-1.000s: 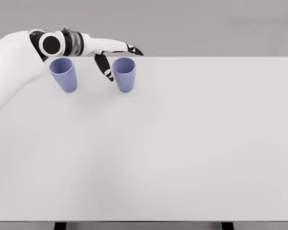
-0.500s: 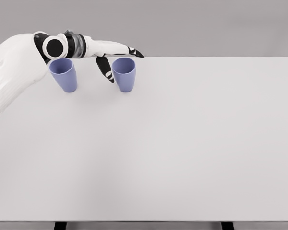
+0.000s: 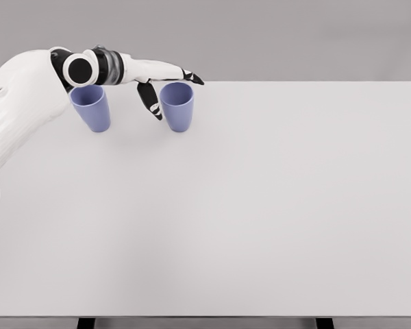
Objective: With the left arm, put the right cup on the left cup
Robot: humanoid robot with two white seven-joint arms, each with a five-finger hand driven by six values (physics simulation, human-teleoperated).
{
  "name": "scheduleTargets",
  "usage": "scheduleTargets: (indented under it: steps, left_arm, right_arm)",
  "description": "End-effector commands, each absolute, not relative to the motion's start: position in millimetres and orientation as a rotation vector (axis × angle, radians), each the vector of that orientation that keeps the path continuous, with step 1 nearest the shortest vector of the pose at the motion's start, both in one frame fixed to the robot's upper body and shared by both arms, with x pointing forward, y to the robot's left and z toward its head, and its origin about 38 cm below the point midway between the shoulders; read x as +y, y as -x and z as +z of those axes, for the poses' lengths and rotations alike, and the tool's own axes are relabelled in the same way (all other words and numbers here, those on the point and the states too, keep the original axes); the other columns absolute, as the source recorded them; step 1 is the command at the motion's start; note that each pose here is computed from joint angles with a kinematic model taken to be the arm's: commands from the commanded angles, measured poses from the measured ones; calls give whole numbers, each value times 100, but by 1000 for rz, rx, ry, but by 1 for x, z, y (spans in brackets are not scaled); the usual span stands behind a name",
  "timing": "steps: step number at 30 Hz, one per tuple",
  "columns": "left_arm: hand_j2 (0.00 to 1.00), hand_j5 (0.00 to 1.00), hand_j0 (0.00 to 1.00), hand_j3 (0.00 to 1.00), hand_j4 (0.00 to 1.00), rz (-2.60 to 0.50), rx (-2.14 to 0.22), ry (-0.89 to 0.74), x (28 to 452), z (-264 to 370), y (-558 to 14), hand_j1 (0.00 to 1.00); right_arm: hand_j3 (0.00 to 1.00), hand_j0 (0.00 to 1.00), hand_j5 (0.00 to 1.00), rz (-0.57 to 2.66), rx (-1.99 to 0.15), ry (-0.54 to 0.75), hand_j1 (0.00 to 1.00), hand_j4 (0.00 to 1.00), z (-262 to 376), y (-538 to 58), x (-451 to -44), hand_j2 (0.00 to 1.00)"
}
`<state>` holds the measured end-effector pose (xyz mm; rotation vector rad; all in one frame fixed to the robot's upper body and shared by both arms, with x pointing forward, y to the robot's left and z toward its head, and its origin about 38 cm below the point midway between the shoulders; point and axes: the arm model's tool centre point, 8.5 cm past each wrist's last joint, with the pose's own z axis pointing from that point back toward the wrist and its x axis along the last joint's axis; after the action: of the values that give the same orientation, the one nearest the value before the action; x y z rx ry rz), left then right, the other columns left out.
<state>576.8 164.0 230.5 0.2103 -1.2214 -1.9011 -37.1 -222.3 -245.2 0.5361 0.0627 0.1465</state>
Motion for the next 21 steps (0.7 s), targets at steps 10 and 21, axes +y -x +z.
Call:
scheduleTargets:
  steps: [10, 21]
  left_arm:
    - [80, 80, 80, 80, 80, -1898, -1221, -205, 156, 225, -577, 80]
    - [61, 61, 61, 61, 61, -1884, -1226, -196, 165, 226, -577, 61]
  right_arm:
    - [100, 100, 100, 148, 63, -537, 100, 100, -245, 37, -222, 100]
    - [100, 100, 100, 148, 63, -537, 100, 100, -245, 37, -222, 100]
